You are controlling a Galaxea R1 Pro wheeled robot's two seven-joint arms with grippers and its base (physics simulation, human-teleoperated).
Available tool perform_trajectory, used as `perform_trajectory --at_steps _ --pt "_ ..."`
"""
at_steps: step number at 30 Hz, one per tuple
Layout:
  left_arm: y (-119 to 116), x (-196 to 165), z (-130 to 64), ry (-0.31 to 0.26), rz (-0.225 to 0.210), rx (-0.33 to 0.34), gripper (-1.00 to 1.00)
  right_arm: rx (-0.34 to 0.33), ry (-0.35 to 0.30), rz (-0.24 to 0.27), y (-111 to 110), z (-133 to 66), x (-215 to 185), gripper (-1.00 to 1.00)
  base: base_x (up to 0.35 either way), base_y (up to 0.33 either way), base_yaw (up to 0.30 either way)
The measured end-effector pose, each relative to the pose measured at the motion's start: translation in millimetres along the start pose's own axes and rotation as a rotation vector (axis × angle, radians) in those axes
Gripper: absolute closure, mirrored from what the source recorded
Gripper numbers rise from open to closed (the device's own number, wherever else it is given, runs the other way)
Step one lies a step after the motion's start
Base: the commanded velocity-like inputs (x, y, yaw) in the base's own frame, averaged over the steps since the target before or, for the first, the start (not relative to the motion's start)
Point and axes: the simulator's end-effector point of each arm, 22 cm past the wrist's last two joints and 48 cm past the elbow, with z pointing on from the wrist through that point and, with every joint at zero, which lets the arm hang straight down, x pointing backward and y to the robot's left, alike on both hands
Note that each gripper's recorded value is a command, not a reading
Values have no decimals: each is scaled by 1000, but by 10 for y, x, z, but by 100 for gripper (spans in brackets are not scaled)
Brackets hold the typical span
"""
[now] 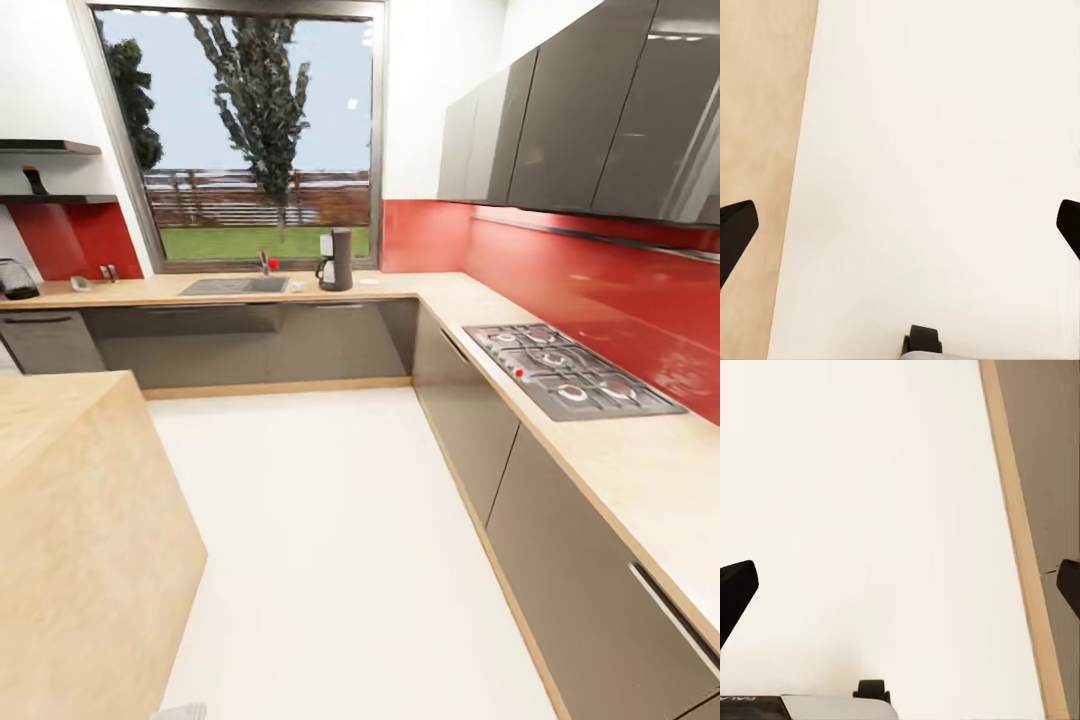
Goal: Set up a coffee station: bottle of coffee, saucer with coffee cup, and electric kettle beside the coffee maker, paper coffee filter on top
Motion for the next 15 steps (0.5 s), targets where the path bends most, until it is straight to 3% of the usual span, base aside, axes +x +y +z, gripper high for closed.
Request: perform_trajectory --at_steps 15 --pt "8 1 0 0 0 -1 -100 -1 2 1 7 -3 10 -100 335 -2 2"
